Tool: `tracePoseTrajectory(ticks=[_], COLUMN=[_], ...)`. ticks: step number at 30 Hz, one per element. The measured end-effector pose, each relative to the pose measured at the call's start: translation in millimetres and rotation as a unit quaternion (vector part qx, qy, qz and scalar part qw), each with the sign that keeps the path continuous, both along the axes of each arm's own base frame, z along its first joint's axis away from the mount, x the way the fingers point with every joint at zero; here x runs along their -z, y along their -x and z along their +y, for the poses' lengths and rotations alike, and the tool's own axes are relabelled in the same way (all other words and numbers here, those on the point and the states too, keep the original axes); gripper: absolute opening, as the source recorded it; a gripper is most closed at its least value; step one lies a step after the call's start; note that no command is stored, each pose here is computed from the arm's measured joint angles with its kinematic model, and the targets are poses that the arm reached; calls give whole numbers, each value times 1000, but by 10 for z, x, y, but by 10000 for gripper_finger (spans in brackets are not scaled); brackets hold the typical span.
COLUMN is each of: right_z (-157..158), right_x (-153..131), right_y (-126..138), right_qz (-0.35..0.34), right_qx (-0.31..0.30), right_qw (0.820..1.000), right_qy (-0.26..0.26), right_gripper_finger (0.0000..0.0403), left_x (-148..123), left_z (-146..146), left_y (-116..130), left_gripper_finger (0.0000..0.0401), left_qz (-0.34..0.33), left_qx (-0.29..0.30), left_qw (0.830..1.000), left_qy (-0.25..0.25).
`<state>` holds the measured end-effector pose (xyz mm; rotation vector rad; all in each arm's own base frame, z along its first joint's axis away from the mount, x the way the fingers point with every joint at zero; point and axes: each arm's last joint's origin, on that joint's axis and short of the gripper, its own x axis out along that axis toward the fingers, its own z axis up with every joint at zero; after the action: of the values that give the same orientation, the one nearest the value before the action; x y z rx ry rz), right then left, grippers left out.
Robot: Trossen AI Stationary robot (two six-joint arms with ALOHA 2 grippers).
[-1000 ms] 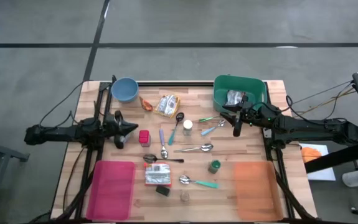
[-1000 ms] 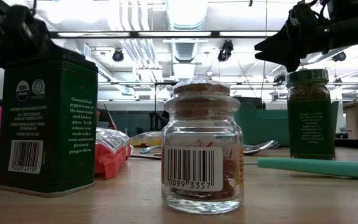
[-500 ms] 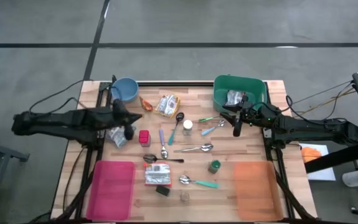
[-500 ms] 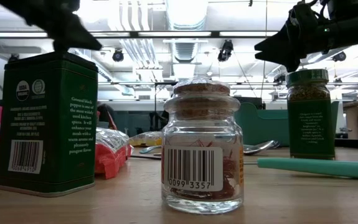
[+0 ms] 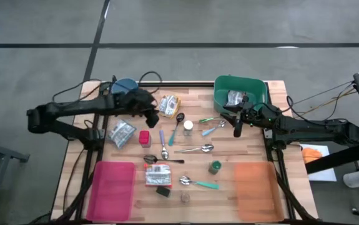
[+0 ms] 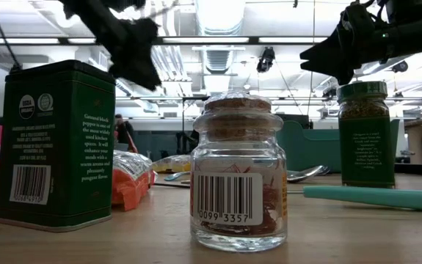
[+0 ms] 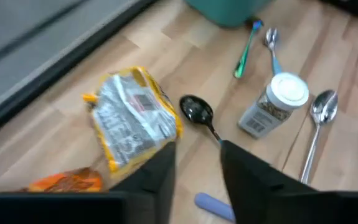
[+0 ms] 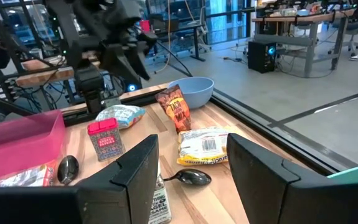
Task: Pick & Place Food Item
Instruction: Put the yellow noodle pack into the green bin
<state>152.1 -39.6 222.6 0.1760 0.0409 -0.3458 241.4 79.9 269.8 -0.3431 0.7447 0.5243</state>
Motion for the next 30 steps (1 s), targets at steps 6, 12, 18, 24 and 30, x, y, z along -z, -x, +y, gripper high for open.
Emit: tracePoseTrajectory(ticks=[6, 12, 18, 24, 30], right_z=[0, 0, 0, 0, 0], right_x=[0, 0, 0, -1, -1], right_y=[0, 0, 0, 0, 0], right_qz=[0, 0, 0, 0, 0], right_qx=[0, 0, 0, 0, 0], right_qw=[1000, 1000, 1000, 1000, 1000], right_qy=[-1, -1, 0, 0, -1], right_gripper_finger=[187, 187, 187, 187, 187], left_x=[100, 411, 698, 957, 1046], left_z=[359, 564, 508, 406, 202], left_y=[-169, -316, -531, -663, -763], left_gripper_finger=[225, 234, 234, 234, 234], left_qz=[14, 54, 108, 143, 194], left_qx=[-32, 7, 94, 134, 209], left_qw=[998, 993, 988, 981, 954], left_qy=[57, 102, 49, -3, -90])
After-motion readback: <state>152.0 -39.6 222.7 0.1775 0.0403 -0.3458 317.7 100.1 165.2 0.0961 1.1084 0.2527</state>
